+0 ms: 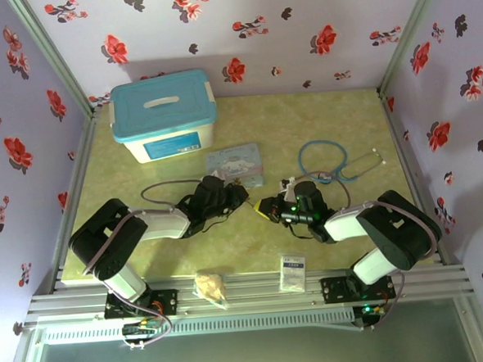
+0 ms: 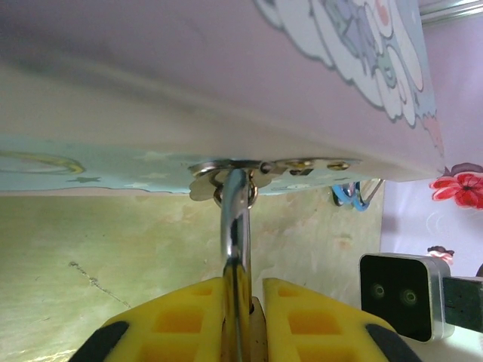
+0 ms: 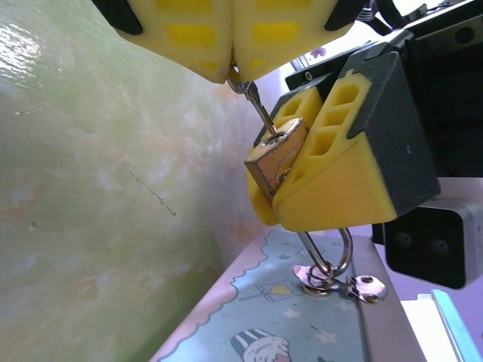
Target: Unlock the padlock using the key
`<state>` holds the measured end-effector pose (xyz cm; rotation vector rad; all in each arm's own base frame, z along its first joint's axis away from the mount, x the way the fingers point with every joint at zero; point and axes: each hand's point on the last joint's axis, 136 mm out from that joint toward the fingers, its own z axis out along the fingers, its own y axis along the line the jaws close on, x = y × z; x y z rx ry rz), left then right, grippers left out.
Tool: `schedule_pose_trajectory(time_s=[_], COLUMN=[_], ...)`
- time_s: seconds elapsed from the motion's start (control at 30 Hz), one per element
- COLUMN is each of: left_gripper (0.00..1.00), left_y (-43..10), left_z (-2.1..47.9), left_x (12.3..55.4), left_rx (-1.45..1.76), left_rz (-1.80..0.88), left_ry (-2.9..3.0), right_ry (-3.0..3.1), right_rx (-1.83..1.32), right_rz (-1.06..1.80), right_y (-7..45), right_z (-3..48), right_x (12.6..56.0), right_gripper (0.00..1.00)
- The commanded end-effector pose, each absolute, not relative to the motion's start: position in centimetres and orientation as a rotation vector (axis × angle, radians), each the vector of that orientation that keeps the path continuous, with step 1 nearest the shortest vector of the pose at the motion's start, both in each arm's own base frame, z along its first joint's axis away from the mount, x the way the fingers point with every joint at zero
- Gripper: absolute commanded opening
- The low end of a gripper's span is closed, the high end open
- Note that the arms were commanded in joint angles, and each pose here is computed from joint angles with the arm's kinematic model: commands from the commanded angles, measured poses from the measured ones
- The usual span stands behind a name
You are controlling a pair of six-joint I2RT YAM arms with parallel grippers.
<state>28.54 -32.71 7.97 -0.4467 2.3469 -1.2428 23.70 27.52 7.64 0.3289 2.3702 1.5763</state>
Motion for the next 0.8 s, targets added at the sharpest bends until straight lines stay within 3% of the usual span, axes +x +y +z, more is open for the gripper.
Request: schedule_pose_trajectory(time_s=[0.0, 0.77], left_gripper=[0.00, 0.00], left_y=[-32.9, -33.7], left_z=[10.7, 12.1], left_x=[29.8, 29.4], left_rx=[-0.473, -0.475], left_rz=[-1.325, -1.415], left_ry=[2.223, 2.160], right_ry=[2.333, 2.182], right_rx=[0.341, 0.499], right_rz=[1.599, 1.773], right_y=[27.7, 28.4], right_z=[8.0, 8.1], right_x=[24.0, 26.2], right_gripper=[0.00, 0.00])
